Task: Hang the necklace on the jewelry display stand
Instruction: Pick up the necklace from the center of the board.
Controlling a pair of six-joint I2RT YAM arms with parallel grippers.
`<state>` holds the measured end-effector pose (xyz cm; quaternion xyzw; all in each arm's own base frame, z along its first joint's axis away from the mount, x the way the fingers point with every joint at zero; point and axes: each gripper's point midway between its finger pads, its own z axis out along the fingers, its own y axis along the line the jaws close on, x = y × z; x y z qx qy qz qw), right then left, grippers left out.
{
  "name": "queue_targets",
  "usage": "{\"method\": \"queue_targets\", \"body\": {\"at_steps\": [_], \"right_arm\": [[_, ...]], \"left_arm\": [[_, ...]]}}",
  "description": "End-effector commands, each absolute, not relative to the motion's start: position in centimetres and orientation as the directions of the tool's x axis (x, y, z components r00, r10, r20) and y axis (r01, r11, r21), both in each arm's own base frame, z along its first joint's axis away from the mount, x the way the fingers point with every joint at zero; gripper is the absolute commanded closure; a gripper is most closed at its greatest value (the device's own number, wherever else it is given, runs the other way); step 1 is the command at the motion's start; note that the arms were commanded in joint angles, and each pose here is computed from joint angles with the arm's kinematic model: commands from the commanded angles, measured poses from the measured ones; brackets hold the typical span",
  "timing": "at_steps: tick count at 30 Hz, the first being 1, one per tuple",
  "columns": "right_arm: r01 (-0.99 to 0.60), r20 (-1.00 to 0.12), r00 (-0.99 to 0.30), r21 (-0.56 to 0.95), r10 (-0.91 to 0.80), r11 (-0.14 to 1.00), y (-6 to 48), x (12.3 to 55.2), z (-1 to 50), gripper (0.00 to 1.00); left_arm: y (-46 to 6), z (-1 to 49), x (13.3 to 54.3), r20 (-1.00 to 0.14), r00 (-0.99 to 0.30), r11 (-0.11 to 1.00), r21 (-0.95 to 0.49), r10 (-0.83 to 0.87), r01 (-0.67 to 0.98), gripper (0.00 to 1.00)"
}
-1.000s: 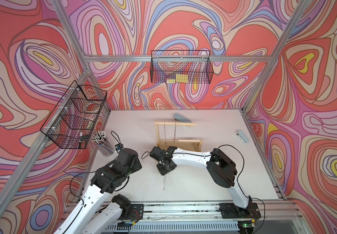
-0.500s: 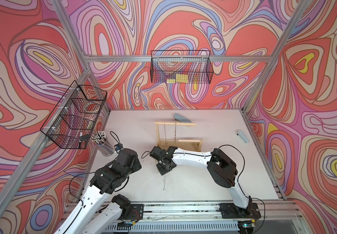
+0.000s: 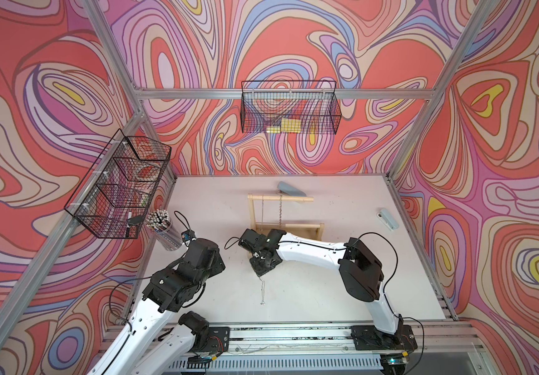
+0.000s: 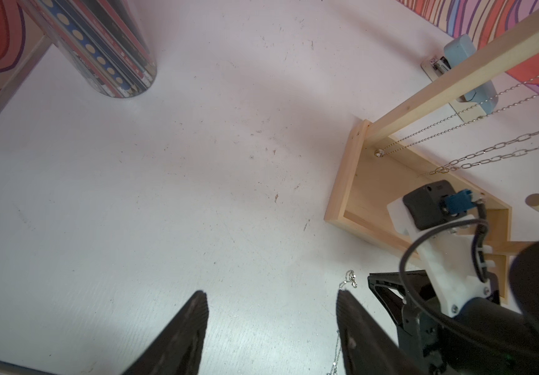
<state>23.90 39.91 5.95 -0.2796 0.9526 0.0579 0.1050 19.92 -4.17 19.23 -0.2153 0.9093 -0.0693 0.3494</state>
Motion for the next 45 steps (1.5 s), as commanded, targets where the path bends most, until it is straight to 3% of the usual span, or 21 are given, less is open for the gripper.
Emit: {"method": "queue_targets", "body": {"at_steps": [1,3,7,13,33,41,45], "right_arm": [[-0.542,-0.265,-0.817,0.055,-0.512,0.838,40.0,24.2,7.9,1.00],[-0.537,-0.242,-0.824,0.047,-0.512,0.842,39.9,24.1,7.1,0.96],[-0.529,-0.206,-0.836,0.058,-0.508,0.847,40.0,23.7,5.1,0.70],[-0.521,-0.190,-0.843,0.058,-0.503,0.851,40.1,23.7,3.6,0.64],[-0.484,-0.113,-0.873,0.068,-0.475,0.873,39.4,22.8,-0.4,0.70],[-0.478,-0.091,-0.877,0.063,-0.472,0.876,38.6,22.1,-1.1,0.97],[-0.478,-0.106,-0.876,0.060,-0.471,0.876,38.5,22.3,-0.1,1.00]], "left_arm": [[-3.7,19.4,19.9,-0.613,-0.653,0.895,-0.267,-0.444,-0.357,0.34],[-3.7,19.3,20.0,-0.612,-0.655,0.896,-0.265,-0.442,-0.357,0.34],[-3.8,19.6,20.0,-0.616,-0.654,0.898,-0.266,-0.439,-0.352,0.34],[-3.6,19.8,19.9,-0.621,-0.651,0.898,-0.262,-0.436,-0.353,0.34],[-3.8,19.1,20.0,-0.611,-0.657,0.896,-0.263,-0.442,-0.358,0.34],[-3.7,19.1,20.0,-0.615,-0.651,0.894,-0.267,-0.445,-0.359,0.34],[-3.8,19.0,20.2,-0.613,-0.651,0.893,-0.269,-0.447,-0.360,0.34]]}}
